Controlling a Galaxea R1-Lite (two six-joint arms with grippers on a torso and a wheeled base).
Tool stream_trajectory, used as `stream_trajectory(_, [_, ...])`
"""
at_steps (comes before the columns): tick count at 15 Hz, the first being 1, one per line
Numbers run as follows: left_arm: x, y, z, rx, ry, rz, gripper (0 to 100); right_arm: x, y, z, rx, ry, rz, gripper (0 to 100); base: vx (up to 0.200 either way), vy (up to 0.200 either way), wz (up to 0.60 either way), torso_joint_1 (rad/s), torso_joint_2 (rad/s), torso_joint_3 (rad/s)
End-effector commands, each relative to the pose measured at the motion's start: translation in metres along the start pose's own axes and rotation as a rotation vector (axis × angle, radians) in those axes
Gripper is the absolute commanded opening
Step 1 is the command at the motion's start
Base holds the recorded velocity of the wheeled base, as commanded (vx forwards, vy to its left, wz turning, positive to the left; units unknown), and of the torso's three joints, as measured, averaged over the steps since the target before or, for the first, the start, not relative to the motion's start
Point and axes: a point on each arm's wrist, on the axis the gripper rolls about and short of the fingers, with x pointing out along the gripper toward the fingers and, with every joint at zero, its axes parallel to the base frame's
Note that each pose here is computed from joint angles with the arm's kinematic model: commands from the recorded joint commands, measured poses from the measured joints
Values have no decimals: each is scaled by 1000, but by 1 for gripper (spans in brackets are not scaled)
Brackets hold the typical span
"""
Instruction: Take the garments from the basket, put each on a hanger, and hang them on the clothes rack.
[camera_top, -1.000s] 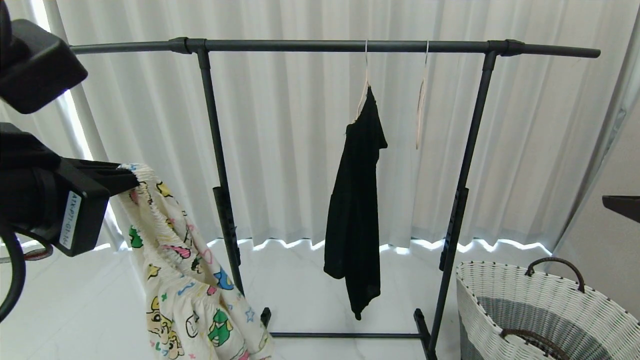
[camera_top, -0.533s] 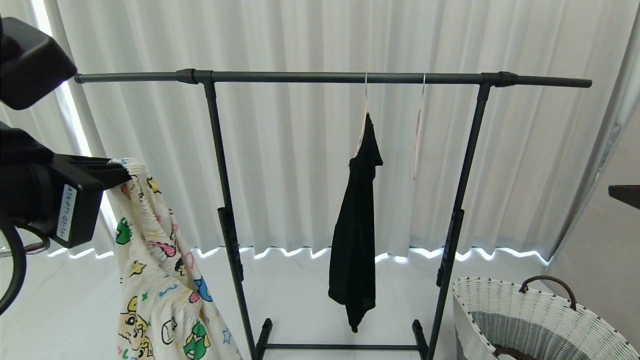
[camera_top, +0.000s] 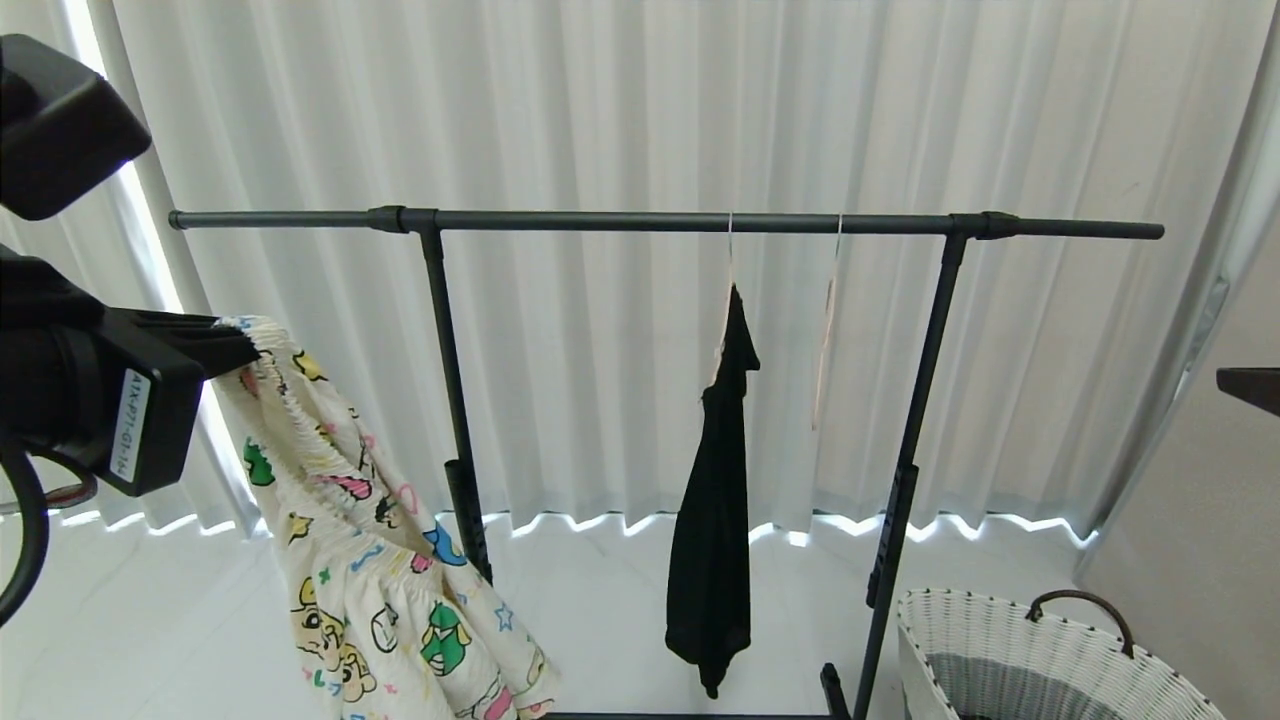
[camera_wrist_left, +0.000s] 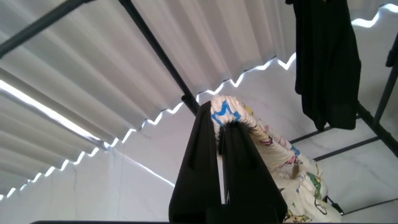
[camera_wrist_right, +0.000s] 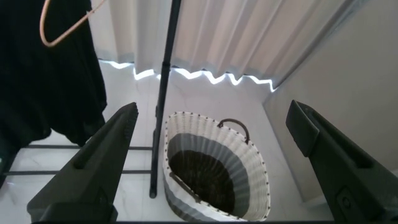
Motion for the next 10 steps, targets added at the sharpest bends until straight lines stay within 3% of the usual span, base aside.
stream_trajectory(1, [1,0,0,1,3,0,0,1,1,0,-4,3,-1,100,0,0,0,217,-491,-281])
stream_trajectory(4, [1,0,0,1,3,0,0,2,1,-2,-20,9,0,100,0,0,0,230,-509,-281])
stream_trajectory(7, [1,0,0,0,7,13,0,3,2,-6,-29,22,0,100,0,0,0,95,-194,-106])
stream_trajectory(10, [2,2,0,0,24,59,0,2,1,-6,-27,18,0,100,0,200,0,19,-36,-20])
